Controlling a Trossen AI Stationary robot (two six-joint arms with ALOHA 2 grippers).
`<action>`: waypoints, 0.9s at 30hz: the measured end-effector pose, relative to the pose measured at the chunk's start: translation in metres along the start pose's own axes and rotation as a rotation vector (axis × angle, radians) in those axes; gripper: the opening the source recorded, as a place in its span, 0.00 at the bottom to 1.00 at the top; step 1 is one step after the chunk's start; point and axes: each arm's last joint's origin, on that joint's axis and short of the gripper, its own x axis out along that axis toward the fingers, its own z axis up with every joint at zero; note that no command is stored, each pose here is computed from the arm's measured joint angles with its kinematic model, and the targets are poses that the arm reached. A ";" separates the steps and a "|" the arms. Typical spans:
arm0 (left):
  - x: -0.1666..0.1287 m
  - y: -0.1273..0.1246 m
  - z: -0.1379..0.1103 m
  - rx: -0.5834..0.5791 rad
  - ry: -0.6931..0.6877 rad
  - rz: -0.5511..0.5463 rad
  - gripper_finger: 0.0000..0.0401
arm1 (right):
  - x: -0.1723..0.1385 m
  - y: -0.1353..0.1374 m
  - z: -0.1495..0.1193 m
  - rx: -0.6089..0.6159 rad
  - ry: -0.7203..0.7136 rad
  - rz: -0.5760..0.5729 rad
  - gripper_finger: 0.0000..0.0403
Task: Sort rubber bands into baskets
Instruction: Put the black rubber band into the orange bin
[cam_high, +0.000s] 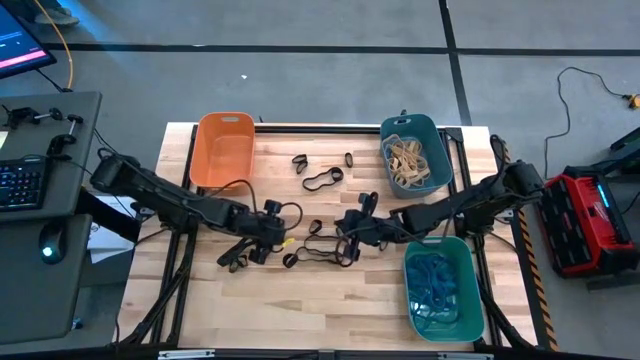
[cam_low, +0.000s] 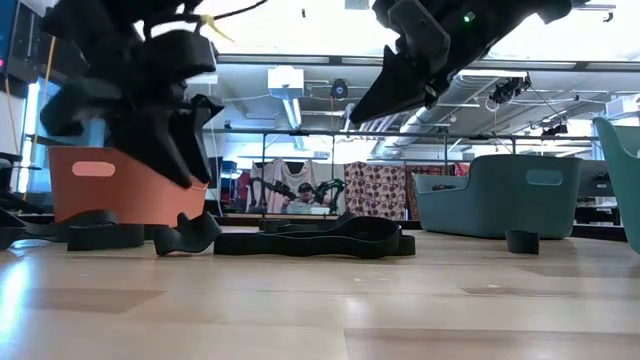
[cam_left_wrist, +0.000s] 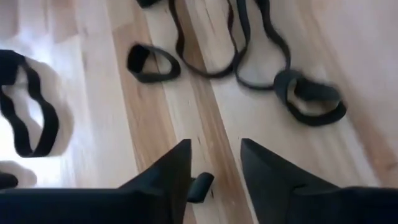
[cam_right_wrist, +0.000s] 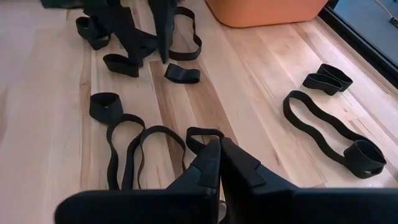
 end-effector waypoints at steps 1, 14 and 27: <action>0.003 -0.001 -0.001 0.017 0.018 0.000 0.35 | 0.000 0.001 0.000 -0.002 -0.001 0.002 0.00; 0.037 -0.006 -0.018 0.093 0.217 0.061 0.38 | -0.003 0.006 -0.001 -0.012 -0.008 0.001 0.00; 0.028 0.004 0.004 0.097 0.168 0.078 0.02 | -0.003 0.006 -0.001 -0.012 -0.012 -0.015 0.00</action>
